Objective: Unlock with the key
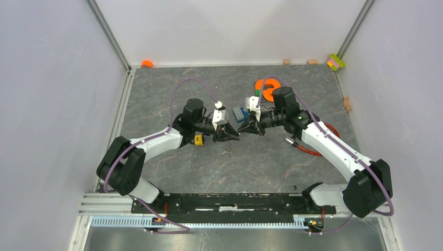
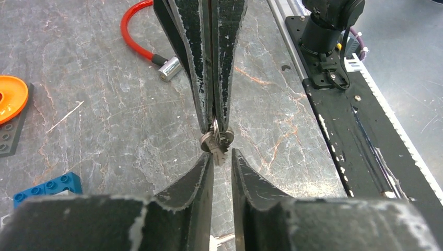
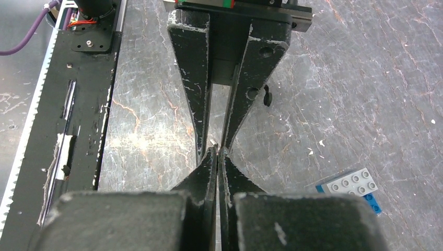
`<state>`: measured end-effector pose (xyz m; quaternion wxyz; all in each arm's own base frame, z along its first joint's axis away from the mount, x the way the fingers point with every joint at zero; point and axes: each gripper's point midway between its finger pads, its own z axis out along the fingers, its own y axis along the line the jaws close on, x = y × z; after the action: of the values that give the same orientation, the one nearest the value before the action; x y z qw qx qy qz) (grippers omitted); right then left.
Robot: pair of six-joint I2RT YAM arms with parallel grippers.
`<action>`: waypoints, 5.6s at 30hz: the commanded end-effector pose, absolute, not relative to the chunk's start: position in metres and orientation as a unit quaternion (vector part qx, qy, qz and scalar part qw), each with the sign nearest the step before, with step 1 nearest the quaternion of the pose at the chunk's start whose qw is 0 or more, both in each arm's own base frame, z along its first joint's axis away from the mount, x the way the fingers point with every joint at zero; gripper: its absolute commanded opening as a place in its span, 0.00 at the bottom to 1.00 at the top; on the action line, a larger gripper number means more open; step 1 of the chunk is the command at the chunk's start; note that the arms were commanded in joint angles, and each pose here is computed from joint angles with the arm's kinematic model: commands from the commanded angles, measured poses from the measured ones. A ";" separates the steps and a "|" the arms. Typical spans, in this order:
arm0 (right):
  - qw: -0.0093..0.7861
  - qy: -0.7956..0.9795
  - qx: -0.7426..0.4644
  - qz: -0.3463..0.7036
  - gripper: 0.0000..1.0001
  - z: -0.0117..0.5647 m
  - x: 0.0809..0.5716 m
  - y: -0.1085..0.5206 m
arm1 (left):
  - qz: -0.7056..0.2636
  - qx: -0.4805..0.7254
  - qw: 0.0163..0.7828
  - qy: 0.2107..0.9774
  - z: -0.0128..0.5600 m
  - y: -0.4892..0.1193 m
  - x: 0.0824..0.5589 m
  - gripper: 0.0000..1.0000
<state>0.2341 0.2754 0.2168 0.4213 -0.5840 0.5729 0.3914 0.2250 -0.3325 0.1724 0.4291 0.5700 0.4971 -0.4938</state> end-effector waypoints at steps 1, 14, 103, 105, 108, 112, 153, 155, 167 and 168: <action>0.445 0.552 -0.586 0.393 0.00 0.235 0.236 0.277 | -0.480 0.583 0.457 0.471 0.186 -0.337 0.232 0.19; 0.413 0.573 -0.611 0.357 0.08 0.215 0.237 0.264 | -0.454 0.576 0.458 0.502 0.185 -0.331 0.238 0.02; 0.430 0.610 -0.440 0.499 0.00 0.220 0.253 0.280 | -0.444 0.521 0.500 0.531 0.201 -0.323 0.246 0.35; 0.432 0.610 -0.435 0.502 0.00 0.221 0.253 0.279 | -0.458 0.521 0.489 0.529 0.201 -0.325 0.241 0.30; 0.432 0.608 -0.433 0.505 0.00 0.222 0.253 0.279 | -0.472 0.516 0.475 0.534 0.200 -0.328 0.240 0.21; 0.434 0.608 -0.433 0.504 0.00 0.222 0.254 0.279 | -0.482 0.514 0.465 0.536 0.200 -0.330 0.239 0.10; 0.446 0.606 -0.533 0.387 0.51 0.189 0.266 0.263 | -0.516 0.457 0.411 0.596 0.216 -0.323 0.243 0.02; 0.444 0.603 -0.534 0.393 0.48 0.190 0.265 0.266 | -0.515 0.459 0.411 0.597 0.215 -0.323 0.243 0.02; 0.426 0.597 -0.535 0.420 0.15 0.189 0.257 0.279 | -0.510 0.461 0.410 0.600 0.210 -0.323 0.245 0.02; 0.424 0.596 -0.535 0.422 0.08 0.189 0.256 0.279 | -0.509 0.461 0.410 0.601 0.210 -0.323 0.245 0.02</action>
<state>0.2546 0.2690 0.1700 0.4123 -0.5275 0.6204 0.4085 0.2437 -0.3206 0.1867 0.3896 0.4468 0.6269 -0.5056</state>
